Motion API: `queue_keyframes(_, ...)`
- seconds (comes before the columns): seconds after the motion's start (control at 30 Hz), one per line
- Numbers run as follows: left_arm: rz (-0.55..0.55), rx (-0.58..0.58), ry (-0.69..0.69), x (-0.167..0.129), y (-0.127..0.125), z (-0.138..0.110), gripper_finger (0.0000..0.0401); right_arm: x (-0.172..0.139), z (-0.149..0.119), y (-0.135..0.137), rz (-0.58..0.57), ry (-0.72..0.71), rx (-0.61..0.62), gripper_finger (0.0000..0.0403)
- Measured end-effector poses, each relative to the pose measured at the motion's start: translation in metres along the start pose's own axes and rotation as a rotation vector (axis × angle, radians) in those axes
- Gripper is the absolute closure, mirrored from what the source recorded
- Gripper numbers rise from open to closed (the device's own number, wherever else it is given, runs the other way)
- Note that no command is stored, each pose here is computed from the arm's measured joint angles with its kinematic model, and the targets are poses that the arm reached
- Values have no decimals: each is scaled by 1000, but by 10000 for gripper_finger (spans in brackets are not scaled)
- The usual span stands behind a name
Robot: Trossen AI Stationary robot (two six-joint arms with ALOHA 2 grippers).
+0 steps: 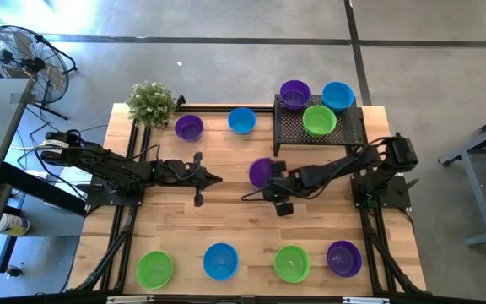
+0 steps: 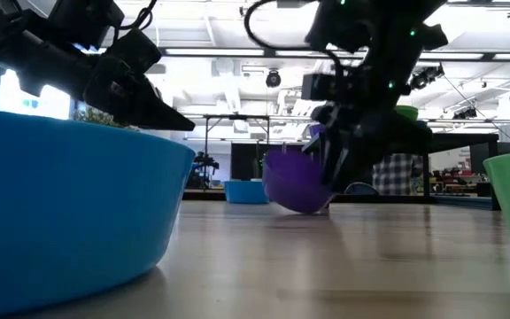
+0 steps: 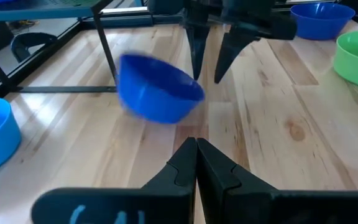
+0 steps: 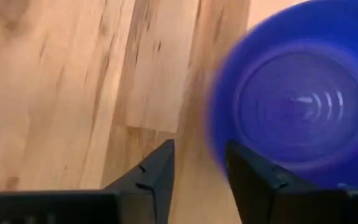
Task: Pick & Place Mini bowls
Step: Stack the violet bowl on the other violet bowl on the shelf
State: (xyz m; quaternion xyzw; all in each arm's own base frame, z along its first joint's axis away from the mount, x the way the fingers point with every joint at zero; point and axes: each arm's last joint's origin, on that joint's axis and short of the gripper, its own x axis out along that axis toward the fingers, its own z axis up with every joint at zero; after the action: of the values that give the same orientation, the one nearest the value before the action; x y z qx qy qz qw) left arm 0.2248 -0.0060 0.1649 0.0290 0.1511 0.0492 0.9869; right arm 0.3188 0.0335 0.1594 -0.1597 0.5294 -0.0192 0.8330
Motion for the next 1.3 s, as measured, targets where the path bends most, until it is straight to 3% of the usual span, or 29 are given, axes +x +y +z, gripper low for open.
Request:
queue_keyframes(0.27, 2, -7, 4, 0, 0, 0, 400, 3, 0, -5, -34, -2, -5, 332)
queue_keyframes(0.5, 2, -7, 5, 0, 0, 0, 400, 3, 1, -5, -73, -6, -32, 303)
queue_keyframes(0.67, 2, -7, 6, 0, 0, -1, 400, 5, -1, -14, -25, -5, -3, 299)
queue_keyframes(0.93, 1, -7, 9, 0, 0, -1, 400, 8, -3, -22, -3, -3, 15, 390)
queue_keyframes(1.0, 1, -6, 11, 0, 0, -1, 400, 7, -3, -21, -5, -3, -12, 397)
queue_keyframes(1.17, -2, -6, 10, 0, 0, -1, 400, -14, 3, -19, 19, -34, -26, 392)
queue_keyframes(1.3, -2, -7, 10, 0, 0, -1, 400, -55, 15, -18, 5, -106, -39, 399)
